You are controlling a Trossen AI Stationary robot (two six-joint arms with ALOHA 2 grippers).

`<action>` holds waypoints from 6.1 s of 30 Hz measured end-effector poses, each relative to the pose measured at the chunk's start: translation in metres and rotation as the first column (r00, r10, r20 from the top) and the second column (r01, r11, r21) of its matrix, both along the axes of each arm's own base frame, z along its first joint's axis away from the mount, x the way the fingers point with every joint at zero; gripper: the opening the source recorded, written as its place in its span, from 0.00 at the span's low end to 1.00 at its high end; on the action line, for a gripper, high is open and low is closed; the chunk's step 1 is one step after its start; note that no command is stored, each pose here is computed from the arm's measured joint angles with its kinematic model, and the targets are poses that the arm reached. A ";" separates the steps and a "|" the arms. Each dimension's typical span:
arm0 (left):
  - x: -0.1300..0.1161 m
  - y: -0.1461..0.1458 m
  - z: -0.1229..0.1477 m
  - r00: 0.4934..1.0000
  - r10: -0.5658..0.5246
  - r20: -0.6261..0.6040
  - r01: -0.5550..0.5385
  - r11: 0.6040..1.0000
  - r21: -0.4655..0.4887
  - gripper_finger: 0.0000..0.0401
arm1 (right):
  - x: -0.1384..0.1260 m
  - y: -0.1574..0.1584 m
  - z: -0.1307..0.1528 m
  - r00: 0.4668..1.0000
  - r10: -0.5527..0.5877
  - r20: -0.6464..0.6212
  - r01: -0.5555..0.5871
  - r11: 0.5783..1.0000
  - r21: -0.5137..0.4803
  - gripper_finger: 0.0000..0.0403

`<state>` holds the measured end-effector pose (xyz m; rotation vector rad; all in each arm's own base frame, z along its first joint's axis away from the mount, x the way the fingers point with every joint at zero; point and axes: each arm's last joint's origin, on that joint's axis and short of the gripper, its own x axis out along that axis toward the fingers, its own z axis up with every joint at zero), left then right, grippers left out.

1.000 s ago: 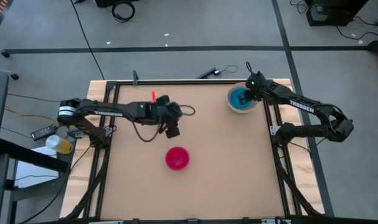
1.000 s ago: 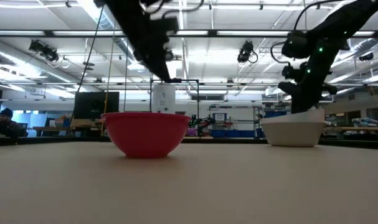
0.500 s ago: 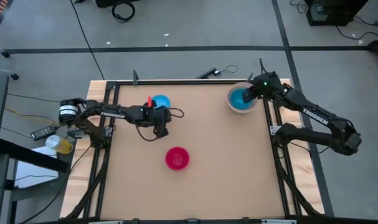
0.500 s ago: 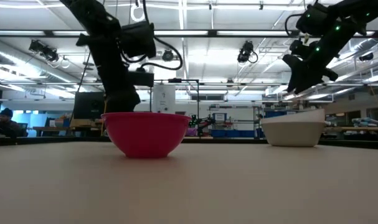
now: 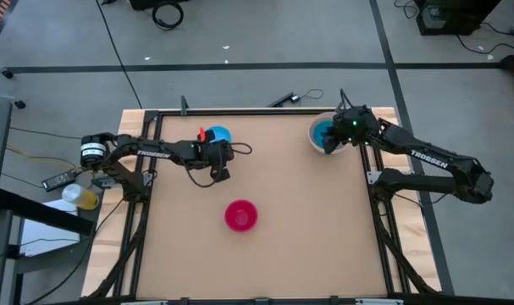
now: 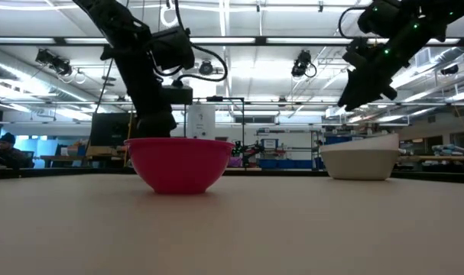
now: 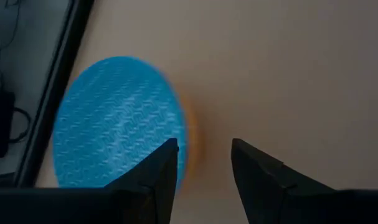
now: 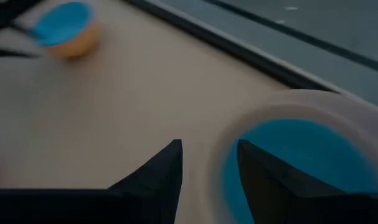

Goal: Nest bowls inside each other
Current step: Put the blue patterned bowl on top of the blue bowl

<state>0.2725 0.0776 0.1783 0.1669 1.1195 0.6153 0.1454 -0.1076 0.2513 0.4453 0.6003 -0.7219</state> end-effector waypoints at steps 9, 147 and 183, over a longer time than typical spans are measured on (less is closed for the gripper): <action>-0.010 0.030 -0.005 1.000 0.002 -0.018 -0.003 0.996 -0.089 0.34 | 0.025 0.028 0.004 0.987 0.151 0.059 -0.149 0.988 -0.035 0.40; 0.030 -0.053 0.023 0.936 -0.182 0.301 0.178 0.983 0.042 0.13 | 0.160 -0.029 -0.075 0.895 0.332 -0.297 -0.304 0.943 0.139 0.09; 0.025 -0.064 0.034 0.921 -0.197 0.338 0.196 0.980 0.035 0.13 | -0.001 -0.076 -0.047 0.839 -0.281 -0.466 0.343 0.938 0.054 0.22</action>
